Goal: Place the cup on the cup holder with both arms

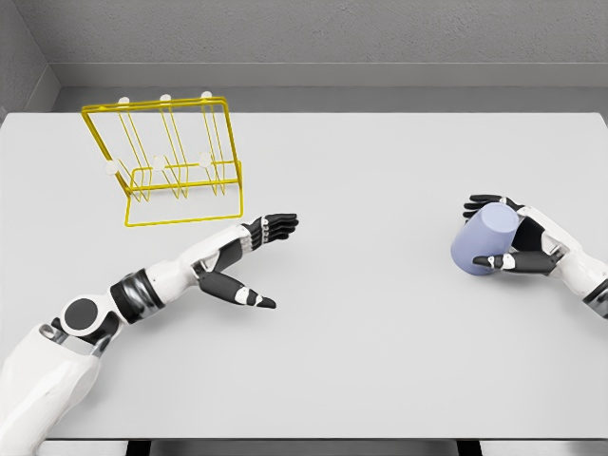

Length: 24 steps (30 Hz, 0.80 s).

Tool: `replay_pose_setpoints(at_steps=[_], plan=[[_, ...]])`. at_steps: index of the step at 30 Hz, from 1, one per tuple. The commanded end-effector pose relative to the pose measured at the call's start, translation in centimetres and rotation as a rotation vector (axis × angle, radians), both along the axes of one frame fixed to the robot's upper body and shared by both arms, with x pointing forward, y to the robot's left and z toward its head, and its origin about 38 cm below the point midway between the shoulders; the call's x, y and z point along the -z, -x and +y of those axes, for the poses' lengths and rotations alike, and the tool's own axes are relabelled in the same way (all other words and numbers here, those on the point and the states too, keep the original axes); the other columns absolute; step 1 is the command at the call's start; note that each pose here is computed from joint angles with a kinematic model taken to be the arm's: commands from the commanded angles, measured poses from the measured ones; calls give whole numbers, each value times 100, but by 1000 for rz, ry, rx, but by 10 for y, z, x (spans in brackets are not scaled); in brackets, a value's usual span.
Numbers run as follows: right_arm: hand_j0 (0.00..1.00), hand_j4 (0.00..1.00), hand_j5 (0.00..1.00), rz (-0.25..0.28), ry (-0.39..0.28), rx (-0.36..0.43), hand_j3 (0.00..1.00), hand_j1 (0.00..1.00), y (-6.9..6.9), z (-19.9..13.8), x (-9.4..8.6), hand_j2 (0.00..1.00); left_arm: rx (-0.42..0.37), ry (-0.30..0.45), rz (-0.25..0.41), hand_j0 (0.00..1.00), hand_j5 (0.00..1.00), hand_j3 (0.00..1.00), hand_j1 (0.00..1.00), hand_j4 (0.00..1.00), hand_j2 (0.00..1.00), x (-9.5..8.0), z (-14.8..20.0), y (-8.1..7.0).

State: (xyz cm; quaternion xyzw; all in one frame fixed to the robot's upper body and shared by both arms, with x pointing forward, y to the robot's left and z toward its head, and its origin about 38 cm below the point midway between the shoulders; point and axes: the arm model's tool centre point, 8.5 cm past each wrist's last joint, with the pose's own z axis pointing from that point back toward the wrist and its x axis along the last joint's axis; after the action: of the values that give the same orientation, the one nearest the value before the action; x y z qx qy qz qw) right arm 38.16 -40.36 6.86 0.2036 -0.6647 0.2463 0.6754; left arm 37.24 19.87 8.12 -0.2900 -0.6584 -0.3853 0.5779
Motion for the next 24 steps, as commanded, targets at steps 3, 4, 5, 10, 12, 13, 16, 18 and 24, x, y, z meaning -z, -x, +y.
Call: replay_pose_setpoints(at_steps=[3,4,5,10,12,13,16,18,24], plan=[[71,71,71,-5,2,-4,71,71,0,0,-1,71,-4,6,8,100,100,100,100,100,100,2,0,0],[71,71,71,-8,2,-4,71,71,-1,0,-2,71,-5,4,8,100,100,100,100,100,100,2,1,0],[71,71,71,-13,2,-3,71,71,-3,0,-4,71,-5,4,8,100,100,100,100,100,100,1,1,-1],[71,71,71,-43,-1,-11,71,71,-9,2,-15,71,-4,6,9,100,100,100,100,100,100,1,1,0],[71,71,71,-55,-2,-14,71,71,-12,3,-18,71,-4,6,7,100,100,100,100,100,100,1,1,-1],[71,71,71,-65,-4,-16,71,71,-14,5,-22,71,-4,4,7,100,100,100,100,100,100,1,1,-1],[71,71,71,-86,-12,-31,71,71,-17,10,-28,71,-6,5,8,100,100,100,100,100,100,1,1,-1],[71,71,71,-96,-20,-47,71,71,-18,16,-32,71,-7,6,7,100,100,100,100,100,100,1,2,-1],[72,72,72,-126,-42,-90,72,72,-20,31,-42,72,-24,14,30,100,100,100,100,100,100,8,2,-4]])
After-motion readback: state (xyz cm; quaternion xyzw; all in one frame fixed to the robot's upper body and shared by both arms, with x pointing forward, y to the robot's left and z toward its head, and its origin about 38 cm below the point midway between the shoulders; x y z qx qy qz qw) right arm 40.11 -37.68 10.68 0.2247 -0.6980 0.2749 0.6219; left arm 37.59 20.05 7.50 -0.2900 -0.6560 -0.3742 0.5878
